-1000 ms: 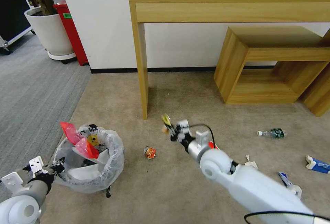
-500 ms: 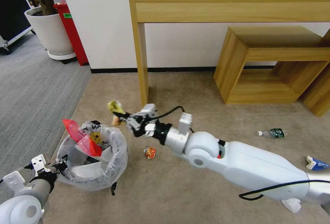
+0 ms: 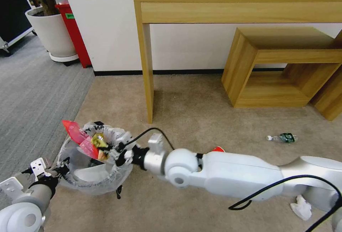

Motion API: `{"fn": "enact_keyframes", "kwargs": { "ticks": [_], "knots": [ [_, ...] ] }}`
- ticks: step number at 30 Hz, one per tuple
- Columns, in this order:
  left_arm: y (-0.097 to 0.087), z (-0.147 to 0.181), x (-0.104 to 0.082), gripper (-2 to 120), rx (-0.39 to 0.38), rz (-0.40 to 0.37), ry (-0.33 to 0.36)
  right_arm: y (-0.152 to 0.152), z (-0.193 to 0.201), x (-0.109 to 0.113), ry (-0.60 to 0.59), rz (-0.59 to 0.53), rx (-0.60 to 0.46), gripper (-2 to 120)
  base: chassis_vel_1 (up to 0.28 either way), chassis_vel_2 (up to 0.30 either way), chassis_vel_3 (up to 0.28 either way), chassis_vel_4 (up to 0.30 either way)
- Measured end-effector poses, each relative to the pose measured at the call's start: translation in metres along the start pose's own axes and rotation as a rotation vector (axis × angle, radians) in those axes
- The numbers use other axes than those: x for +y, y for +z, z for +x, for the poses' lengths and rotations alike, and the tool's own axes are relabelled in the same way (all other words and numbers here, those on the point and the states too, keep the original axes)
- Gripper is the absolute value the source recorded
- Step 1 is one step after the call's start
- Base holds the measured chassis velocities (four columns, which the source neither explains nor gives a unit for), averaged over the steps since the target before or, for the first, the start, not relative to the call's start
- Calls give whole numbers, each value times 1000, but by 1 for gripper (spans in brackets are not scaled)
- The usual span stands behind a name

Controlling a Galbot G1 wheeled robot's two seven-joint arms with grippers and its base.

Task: Pick up the trash bin and place the garbage on the floor into it.

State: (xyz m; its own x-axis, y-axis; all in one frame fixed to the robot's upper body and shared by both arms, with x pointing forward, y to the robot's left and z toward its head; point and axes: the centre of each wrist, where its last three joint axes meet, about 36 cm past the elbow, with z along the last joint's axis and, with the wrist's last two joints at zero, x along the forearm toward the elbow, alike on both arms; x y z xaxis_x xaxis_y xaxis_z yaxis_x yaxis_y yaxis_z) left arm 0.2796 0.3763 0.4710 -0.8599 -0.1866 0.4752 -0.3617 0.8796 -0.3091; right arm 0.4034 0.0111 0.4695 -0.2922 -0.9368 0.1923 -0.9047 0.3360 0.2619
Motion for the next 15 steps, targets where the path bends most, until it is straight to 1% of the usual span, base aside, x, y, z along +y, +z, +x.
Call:
{"fn": "enact_keyframes", "kwargs": {
  "ticks": [4, 8, 15],
  "knots": [
    [0, 1, 0, 1, 0, 3, 2, 5, -13, 7, 27, 12, 26, 0, 0, 0, 0, 0],
    [2, 1, -2, 1, 3, 5, 9, 9, -23, 7, 62, 23, 41, 0, 0, 0, 0, 0],
    [3, 2, -1, 1, 5, 2, 12, 15, -28, 4, 130, 34, 63, 0, 0, 0, 0, 0]
  ]
}}
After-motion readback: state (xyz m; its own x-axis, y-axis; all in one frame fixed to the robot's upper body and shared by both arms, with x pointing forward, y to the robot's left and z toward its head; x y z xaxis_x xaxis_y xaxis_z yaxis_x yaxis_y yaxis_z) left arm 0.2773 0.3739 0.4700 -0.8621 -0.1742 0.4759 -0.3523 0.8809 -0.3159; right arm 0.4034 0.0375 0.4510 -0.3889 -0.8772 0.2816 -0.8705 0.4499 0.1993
